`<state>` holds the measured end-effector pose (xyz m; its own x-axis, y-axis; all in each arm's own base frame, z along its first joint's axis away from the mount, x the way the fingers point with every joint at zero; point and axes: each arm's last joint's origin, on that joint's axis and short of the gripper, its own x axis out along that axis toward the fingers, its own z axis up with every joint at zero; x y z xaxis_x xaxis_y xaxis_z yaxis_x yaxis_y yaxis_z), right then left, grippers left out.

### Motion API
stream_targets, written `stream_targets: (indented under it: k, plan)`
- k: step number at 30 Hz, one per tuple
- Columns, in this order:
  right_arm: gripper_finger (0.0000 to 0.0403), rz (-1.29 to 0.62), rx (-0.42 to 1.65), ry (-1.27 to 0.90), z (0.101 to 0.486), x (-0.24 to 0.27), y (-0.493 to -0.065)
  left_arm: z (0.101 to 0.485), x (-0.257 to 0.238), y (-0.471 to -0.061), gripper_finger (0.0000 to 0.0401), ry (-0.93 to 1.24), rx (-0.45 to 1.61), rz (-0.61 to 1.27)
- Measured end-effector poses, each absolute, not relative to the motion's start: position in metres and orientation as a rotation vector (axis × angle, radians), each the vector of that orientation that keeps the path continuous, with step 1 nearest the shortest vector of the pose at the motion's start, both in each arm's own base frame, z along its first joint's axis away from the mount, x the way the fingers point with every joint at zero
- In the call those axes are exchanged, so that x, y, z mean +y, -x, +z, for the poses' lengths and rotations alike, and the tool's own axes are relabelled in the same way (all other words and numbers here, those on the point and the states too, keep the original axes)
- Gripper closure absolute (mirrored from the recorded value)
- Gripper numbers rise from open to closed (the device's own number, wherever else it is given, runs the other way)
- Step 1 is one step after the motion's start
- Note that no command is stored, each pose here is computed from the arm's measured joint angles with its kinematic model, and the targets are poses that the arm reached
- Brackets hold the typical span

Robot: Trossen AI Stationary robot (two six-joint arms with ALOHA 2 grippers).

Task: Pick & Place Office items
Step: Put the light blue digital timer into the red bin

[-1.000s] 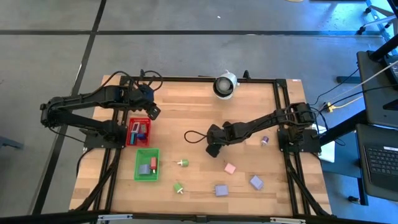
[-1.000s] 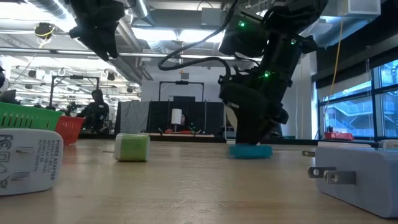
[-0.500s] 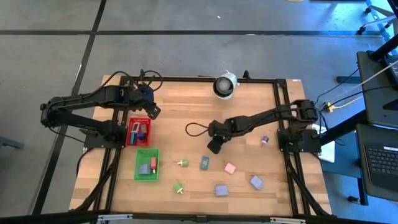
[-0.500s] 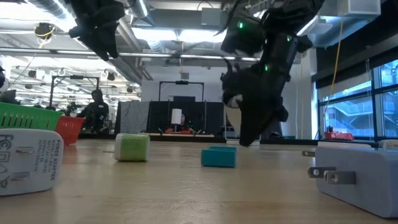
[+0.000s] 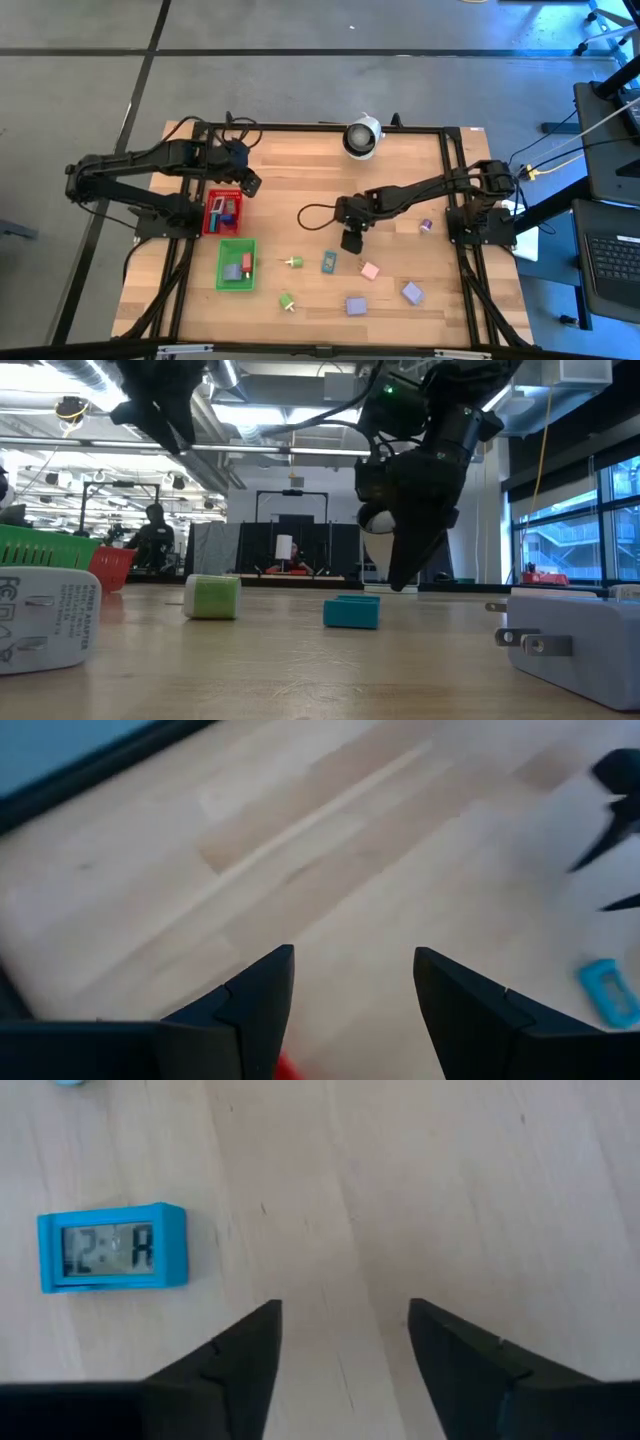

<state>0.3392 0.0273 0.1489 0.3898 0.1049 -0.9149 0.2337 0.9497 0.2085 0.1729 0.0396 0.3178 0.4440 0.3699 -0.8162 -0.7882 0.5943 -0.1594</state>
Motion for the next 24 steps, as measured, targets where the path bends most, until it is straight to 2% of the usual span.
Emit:
stream_targets:
  k: [5, 8, 13, 19, 21, 24]
  plan:
    - [0.0148, -0.063, 1.198, -0.344, 0.157, 0.031, -0.333, 0.320, 0.025, -0.179, 0.0198, 0.633, 0.756, 0.741]
    - [0.0145, -0.022, 1.173, -0.268, 0.169, 0.041, -0.328, 0.323, 0.015, -0.184, 0.0198, 0.656, 0.695, 0.726]
    - [0.0153, 0.231, 1.119, 0.075, 0.180, 0.065, -0.322, 0.327, -0.001, -0.188, 0.0198, 0.669, 0.612, 0.700]
    - [0.0161, 0.668, 0.985, 0.574, 0.174, 0.085, -0.322, 0.332, -0.017, -0.190, 0.0198, 0.748, 0.489, 0.714]
    - [0.0161, 0.719, 0.902, 0.669, 0.171, 0.088, -0.328, 0.333, -0.021, -0.191, 0.0198, 0.781, 0.461, 0.706]
    - [0.0159, 0.672, 0.859, 0.627, 0.165, 0.086, -0.339, 0.334, -0.029, -0.194, 0.0198, 0.813, 0.428, 0.685]
